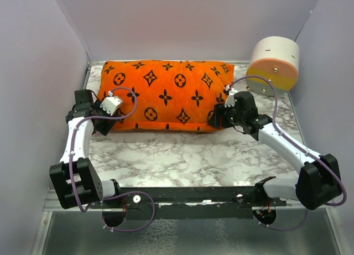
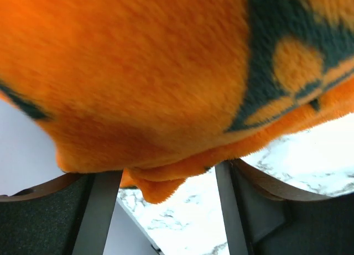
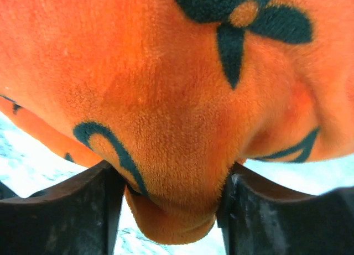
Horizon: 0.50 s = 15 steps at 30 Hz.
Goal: Remove the pillowcase from the pillow
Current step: Turn over the pillow at the center of the board.
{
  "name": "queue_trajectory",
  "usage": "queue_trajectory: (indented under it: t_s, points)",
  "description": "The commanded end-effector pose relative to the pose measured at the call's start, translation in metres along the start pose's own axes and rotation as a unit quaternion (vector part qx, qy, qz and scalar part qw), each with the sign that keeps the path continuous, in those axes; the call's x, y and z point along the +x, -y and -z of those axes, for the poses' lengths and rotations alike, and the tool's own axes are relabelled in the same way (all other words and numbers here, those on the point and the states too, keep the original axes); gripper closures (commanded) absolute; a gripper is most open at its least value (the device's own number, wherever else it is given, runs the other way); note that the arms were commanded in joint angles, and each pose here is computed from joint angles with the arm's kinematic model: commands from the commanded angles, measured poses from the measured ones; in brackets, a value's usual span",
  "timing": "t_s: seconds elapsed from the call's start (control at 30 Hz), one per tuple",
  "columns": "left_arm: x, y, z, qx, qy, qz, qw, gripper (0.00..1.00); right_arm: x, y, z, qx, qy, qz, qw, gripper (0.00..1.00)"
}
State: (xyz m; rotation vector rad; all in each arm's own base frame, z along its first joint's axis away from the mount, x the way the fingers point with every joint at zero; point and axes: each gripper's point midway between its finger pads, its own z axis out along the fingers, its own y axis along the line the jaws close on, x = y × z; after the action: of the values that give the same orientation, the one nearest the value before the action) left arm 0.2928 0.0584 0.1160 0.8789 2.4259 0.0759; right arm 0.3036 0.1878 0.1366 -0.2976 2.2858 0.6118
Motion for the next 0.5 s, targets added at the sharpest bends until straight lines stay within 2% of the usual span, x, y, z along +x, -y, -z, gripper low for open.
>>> queue_trajectory:
  t_s: [0.0, 0.07, 0.13, 0.2, 0.23, 0.27, 0.47]
  points:
    - [-0.035, -0.021, 0.001, -0.042, 0.072, 0.012, 0.996, 0.39, -0.007, -0.015, -0.002, -0.037, 0.020, -0.006, 0.999, 0.51]
    - [-0.038, -0.022, 0.002, -0.049, 0.081, 0.010, 0.995, 0.56, -0.011, -0.017, 0.004, -0.037, 0.026, -0.006, 0.999, 0.64]
    - [-0.038, -0.023, 0.004, -0.058, 0.088, 0.007, 0.994, 0.73, -0.015, -0.017, 0.011, -0.033, 0.032, -0.007, 0.999, 0.86]
    - [-0.039, -0.021, 0.007, -0.063, 0.095, 0.006, 0.994, 0.90, -0.016, -0.018, 0.018, -0.029, 0.038, -0.008, 0.999, 0.97]
    - [-0.040, -0.019, 0.009, -0.060, 0.098, 0.007, 0.993, 0.96, -0.017, -0.017, 0.023, -0.025, 0.042, -0.008, 0.999, 0.99]
    - [-0.042, -0.017, 0.012, -0.057, 0.104, 0.008, 0.993, 1.00, -0.015, -0.017, 0.027, -0.022, 0.043, -0.009, 0.999, 0.99]
    - [-0.064, -0.002, 0.056, -0.042, 0.147, 0.007, 0.988, 1.00, -0.009, -0.018, 0.058, -0.011, 0.062, -0.015, 0.998, 0.99]
